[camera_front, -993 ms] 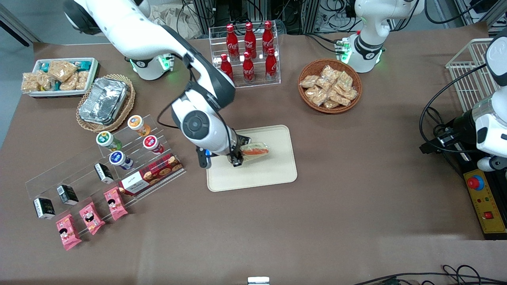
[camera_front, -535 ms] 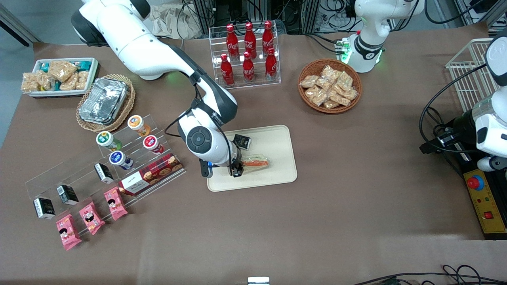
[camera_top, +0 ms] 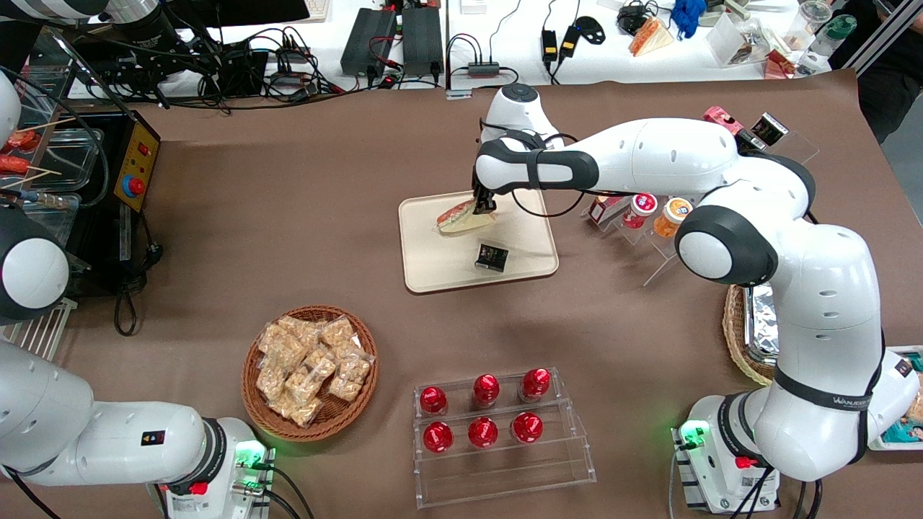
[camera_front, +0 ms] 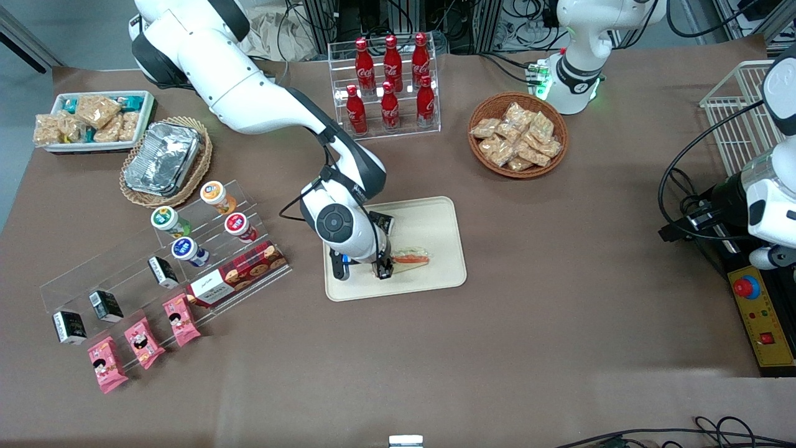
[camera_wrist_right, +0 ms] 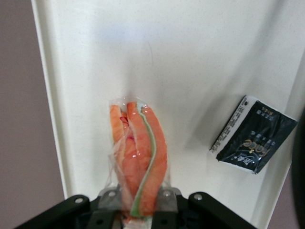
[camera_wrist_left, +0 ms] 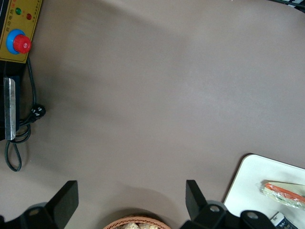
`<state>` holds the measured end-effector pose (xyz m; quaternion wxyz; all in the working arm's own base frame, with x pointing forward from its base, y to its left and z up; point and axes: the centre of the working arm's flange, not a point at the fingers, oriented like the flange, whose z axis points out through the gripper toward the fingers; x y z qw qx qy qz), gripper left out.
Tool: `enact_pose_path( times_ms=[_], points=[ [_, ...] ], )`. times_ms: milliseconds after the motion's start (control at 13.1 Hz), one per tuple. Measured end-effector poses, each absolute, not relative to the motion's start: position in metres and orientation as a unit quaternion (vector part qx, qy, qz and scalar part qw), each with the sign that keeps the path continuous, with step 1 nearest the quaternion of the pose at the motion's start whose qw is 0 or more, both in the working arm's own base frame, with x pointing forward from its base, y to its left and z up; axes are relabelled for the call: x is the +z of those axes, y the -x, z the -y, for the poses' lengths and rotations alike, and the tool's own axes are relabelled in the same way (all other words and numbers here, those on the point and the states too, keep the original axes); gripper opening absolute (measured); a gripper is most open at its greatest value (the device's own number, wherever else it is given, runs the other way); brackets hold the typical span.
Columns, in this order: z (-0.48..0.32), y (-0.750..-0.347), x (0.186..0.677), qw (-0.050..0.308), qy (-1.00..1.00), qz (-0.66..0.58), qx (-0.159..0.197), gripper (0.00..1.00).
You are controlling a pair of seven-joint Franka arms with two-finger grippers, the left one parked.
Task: Place sandwich on tray
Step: 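Lower the sandwich onto the tray and open the right gripper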
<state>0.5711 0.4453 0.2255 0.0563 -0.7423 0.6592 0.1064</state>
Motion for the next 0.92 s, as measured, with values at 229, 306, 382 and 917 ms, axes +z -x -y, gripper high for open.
enact_pose_path(
  times_ms=[229,306,382,917],
  points=[
    [-0.443,-0.576,0.226,0.069,0.738,-0.664,0.100,0.25],
    [-0.443,-0.578,0.227,0.077,0.736,-0.665,0.097,0.36],
    [-0.444,-0.579,0.227,0.082,0.735,-0.666,0.096,0.47],
    [-0.446,-0.592,0.260,0.115,0.733,-0.665,0.087,0.97]
  ],
)
